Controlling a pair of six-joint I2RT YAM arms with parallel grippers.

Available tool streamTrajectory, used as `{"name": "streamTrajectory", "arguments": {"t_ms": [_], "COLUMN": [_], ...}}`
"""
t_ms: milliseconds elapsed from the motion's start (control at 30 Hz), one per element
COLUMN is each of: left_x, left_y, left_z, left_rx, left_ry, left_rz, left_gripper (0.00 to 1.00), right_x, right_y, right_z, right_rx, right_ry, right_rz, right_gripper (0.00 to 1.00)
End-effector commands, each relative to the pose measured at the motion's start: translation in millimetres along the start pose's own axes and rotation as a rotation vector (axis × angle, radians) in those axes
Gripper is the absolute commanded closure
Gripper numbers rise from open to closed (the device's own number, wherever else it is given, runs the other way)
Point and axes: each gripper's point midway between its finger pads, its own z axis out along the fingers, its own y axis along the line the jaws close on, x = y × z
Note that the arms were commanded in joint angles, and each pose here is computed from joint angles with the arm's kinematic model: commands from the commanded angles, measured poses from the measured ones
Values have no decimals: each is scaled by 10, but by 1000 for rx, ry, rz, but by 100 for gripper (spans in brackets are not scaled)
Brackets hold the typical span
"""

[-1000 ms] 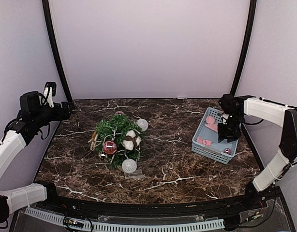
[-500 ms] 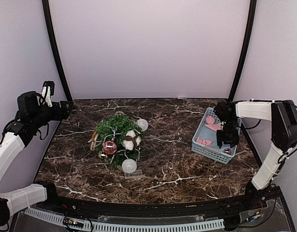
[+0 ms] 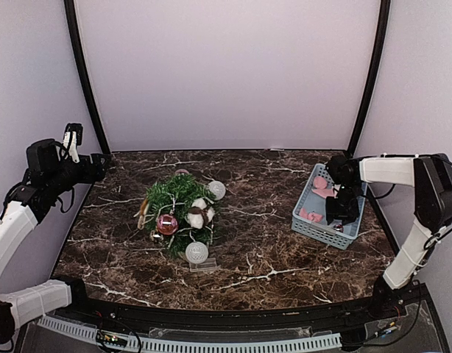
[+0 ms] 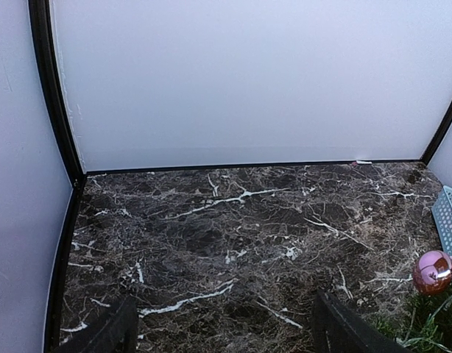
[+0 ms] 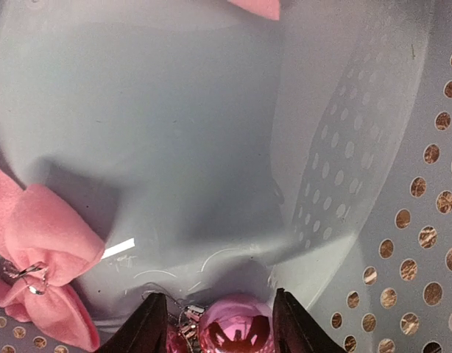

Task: Decorate the small christmas tree
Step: Pick up the ornament bell from the bin.

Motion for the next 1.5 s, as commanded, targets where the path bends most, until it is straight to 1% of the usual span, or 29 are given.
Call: {"name": "streamTrajectory", "arguments": {"t_ms": [0, 233, 300, 367, 400, 667, 833, 1033, 1133, 1233, 1467], "left_x": [-68, -81, -82, -86, -87, -92, -94, -89, -99, -110, -310], "left_y": [10, -9, -13, -13, -16, -12, -5, 8, 17, 19, -229], "left_z": [-27, -37, -39, -41, -42, -53, -59, -58, -70, -79, -159], "left_rx": [-5, 4, 7, 7, 8, 5, 0, -8, -14, -15, 116], "left_ry": [-33, -38, -39, -40, -41, -44, -46, -45, -50, -55, -109], "left_rz": [10, 7, 7, 7, 7, 8, 11, 13, 14, 15, 12], "left_gripper": [16, 16, 16, 16, 16, 16, 16, 16, 16, 16, 20], "right_x": [-31, 42, 87, 137, 158, 195, 177, 150, 60, -76, -390], "right_y": [35, -191, -204, -181, -168, -148, -113, -110, -101, -91, 12], "right_z": [-118, -184, -152, -98, -74, 17, 39, 17, -123, -371, -1101], "right_rx": [-27, 76, 83, 70, 63, 53, 35, 32, 18, -8, -142], "right_ry": [-40, -55, -38, -17, -9, 4, -5, -22, -66, -141, -363], "right_rz": [10, 22, 20, 18, 18, 19, 24, 25, 33, 42, 35], "right_gripper": [50, 43, 46, 52, 53, 54, 62, 66, 67, 69, 69]}}
